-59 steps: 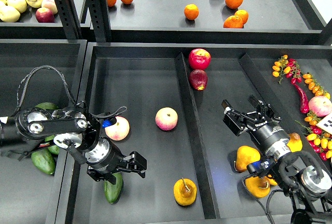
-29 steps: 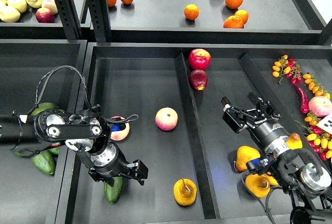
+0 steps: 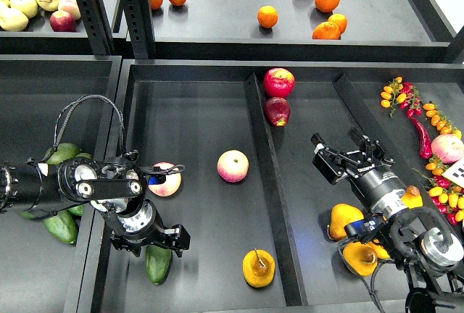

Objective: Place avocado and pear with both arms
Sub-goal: 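Lower the left gripper and close it on the avocado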

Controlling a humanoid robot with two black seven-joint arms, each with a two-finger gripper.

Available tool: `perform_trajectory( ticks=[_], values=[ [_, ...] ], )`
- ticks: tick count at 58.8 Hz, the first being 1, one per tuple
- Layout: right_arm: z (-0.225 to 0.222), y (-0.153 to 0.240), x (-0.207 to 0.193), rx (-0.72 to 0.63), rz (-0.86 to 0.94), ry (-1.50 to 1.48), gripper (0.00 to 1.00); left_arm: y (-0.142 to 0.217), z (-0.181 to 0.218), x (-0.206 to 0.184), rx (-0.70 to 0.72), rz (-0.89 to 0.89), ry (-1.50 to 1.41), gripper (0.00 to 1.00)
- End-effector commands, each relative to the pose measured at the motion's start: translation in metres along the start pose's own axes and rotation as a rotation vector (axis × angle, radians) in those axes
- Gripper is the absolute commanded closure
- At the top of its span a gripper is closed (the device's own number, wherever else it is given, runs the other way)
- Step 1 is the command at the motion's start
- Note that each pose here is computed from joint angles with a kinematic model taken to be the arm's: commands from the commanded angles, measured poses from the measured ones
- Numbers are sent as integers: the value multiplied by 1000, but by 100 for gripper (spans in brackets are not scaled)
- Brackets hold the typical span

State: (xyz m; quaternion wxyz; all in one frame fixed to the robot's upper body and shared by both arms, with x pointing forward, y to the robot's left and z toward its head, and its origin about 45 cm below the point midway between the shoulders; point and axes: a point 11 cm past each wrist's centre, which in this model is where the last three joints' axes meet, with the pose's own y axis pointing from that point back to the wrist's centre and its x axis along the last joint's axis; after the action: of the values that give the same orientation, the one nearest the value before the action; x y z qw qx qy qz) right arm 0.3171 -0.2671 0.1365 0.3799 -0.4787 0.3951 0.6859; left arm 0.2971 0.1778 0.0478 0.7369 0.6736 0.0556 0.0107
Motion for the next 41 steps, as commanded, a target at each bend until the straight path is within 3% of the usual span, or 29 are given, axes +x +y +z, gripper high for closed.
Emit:
perform_trajectory(
  ticks=[1,32,41],
  values=[
    [0,0,0,1,-2,0,0,-6,0,-3,6,-6,2,0],
    [0,-2,-5,-2,-13,6,0,-23,-6,-3,44,7,28,1],
    [0,-3,-5,-3,-13,5,0,-27,-8,-7,47,-4,30,6]
  ],
)
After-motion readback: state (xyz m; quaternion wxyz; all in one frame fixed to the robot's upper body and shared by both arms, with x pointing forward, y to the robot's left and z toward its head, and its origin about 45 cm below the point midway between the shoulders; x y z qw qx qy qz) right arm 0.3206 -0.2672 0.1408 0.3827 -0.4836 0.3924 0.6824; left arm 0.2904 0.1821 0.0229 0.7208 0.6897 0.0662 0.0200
